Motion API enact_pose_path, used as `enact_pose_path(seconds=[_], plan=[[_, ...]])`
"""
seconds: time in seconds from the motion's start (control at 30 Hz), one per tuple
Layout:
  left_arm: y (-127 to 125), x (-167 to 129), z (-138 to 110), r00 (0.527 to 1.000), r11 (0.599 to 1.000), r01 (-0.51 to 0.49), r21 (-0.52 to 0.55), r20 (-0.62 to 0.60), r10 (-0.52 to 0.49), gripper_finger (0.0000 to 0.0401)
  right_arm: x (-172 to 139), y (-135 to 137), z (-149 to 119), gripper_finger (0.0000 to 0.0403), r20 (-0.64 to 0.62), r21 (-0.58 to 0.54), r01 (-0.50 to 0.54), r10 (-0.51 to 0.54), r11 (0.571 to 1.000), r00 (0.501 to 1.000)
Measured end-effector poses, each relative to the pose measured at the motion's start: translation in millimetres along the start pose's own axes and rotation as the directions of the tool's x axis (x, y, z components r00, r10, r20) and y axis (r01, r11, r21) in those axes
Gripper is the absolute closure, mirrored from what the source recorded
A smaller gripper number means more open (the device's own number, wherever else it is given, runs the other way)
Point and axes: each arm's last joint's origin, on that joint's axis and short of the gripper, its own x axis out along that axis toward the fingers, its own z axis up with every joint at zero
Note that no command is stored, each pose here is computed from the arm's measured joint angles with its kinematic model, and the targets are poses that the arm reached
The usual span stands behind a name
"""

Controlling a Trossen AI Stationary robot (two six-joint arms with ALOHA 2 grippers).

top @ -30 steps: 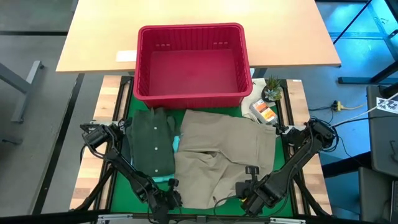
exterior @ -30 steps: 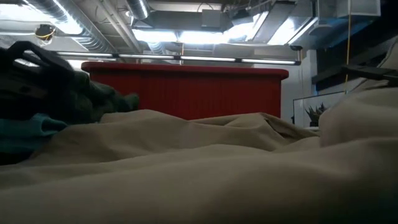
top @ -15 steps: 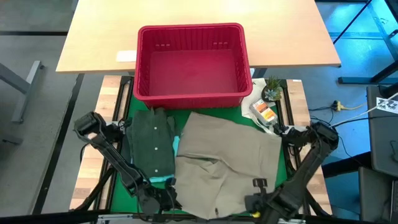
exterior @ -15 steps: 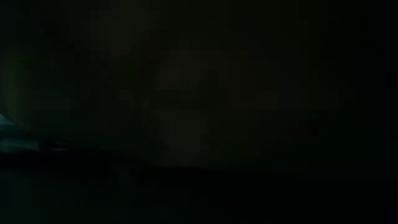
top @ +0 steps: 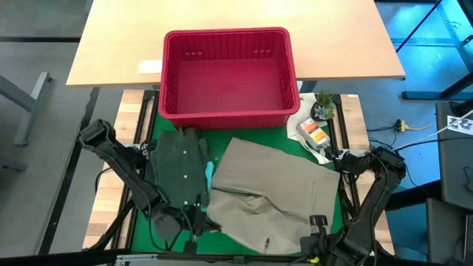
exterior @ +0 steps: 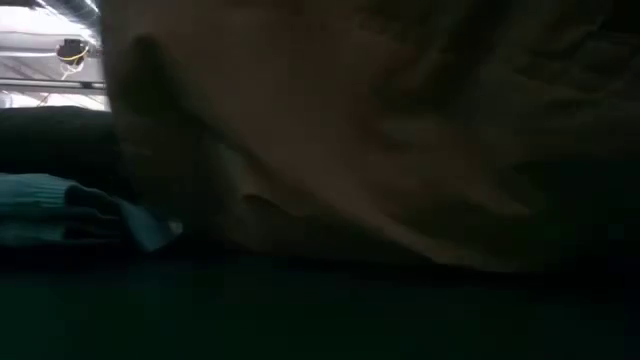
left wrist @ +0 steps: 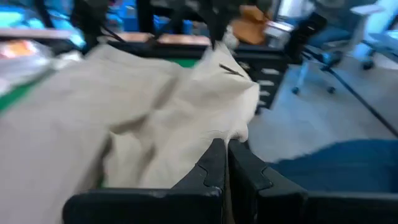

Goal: Fold Laundry from Bin
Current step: Fold the brown shorts from the red laundry bin

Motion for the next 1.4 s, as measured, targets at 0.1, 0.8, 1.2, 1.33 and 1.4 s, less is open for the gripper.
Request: enact_pose_path(seconds=[0.1, 0.8, 1.2, 1.33, 1.4], plan=[[13, 2, 10, 0.999, 0.999, -0.042, 0.024, 0.022, 0.042, 0.0401, -5, -7, -4, 0.0382, -0.018, 0.005, 0.048, -0.048, 0.999, 0.999], [132, 28, 36, 0.914, 0.919, -0.383, 0.098, -0.105, 0.392, 0.0401, -45, -69, -16, 0.0382, -0.015, 0.196, 0.367, -0.371, 0.909, 0.928], [185, 31, 36, 0.832, 0.860, -0.495, 0.124, -0.217, 0.511, 0.0401, -54, -121, -37, 0.0382, 0.000, 0.201, 0.398, -0.407, 0.895, 0.914], [203, 31, 36, 0.797, 0.832, -0.542, 0.118, -0.242, 0.553, 0.0401, -63, -141, -45, 0.0382, 0.059, 0.236, 0.396, -0.420, 0.887, 0.906], [212, 31, 36, 0.783, 0.820, -0.561, 0.112, -0.249, 0.570, 0.0401, -62, -152, -47, 0.0382, 0.076, 0.259, 0.417, -0.449, 0.871, 0.891]])
